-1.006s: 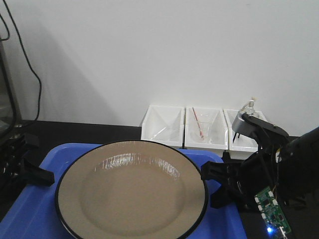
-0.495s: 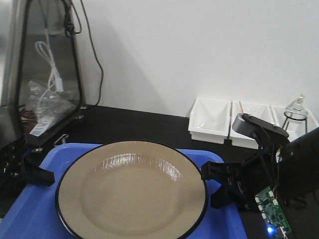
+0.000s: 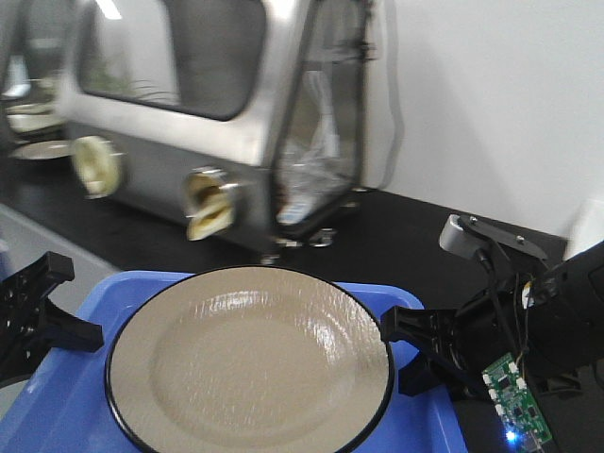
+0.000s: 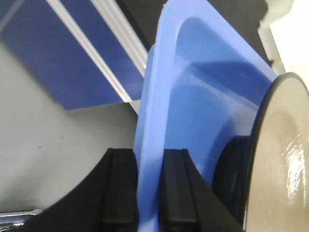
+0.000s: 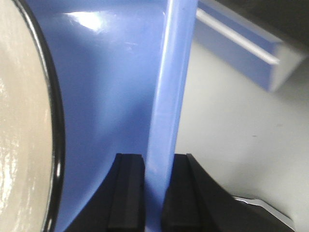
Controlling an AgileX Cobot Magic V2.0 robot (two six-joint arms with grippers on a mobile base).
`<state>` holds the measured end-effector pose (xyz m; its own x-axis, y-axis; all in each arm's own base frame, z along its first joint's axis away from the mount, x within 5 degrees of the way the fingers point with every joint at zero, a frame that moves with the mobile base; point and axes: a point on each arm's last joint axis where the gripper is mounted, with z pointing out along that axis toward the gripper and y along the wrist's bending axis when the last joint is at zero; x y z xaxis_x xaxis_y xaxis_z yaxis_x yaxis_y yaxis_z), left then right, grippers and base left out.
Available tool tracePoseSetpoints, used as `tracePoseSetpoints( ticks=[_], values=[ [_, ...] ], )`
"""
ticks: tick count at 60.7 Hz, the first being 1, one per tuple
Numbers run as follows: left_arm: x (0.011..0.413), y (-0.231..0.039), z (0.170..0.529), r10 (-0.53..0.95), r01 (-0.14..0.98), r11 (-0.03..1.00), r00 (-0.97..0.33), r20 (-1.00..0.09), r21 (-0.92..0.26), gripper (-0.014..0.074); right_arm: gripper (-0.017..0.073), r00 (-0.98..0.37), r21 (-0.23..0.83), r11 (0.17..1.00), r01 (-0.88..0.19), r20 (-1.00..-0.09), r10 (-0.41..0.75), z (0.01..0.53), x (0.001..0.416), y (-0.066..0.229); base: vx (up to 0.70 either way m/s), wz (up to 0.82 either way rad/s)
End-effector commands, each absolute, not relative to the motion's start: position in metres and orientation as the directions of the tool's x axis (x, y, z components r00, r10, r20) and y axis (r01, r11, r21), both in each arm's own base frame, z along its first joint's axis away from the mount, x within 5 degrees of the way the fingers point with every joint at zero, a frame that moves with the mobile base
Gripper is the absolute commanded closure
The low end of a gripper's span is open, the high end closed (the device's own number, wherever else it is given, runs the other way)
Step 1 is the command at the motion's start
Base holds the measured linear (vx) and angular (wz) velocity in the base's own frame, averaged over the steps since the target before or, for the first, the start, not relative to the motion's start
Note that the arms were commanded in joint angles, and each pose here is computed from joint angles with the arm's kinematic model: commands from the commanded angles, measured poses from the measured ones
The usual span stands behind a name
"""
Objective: Place disk in tray to left cabinet
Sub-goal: 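Hold the tray with both grippers while the base backs and turns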
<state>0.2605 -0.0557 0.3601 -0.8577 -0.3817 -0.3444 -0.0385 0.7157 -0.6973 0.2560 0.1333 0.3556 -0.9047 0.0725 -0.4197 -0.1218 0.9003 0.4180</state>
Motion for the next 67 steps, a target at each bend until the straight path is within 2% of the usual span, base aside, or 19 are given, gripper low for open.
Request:
tracePoseSetpoints(
  ticks=[1, 35, 67],
  values=[
    [0.2451, -0.0798, 0.3956, -0.414, 0.012, 0.480, -0.878, -0.239, -0.877, 0.0594, 0.0564, -0.884, 0.623, 0.764, -0.166, -0.438, 0.165, 0.3877, 0.2460, 0.1534, -0.12, 0.88],
    [0.2451, -0.0799, 0.3956, -0.414, 0.012, 0.480, -0.879, -0.239, -0.877, 0.0594, 0.0564, -0.886, 0.622, 0.765, -0.165, -0.435, 0.162, 0.3874, 0.2457, 0.1534, -0.06, 0.79],
    [0.2437, -0.0805, 0.3952, -0.401, 0.012, 0.480, -0.886, -0.232, -0.877, 0.0594, 0.0564, -0.886, 0.622, 0.765, -0.165, -0.435, 0.162, 0.3874, 0.2457, 0.1534, 0.08, 0.40]
  ],
)
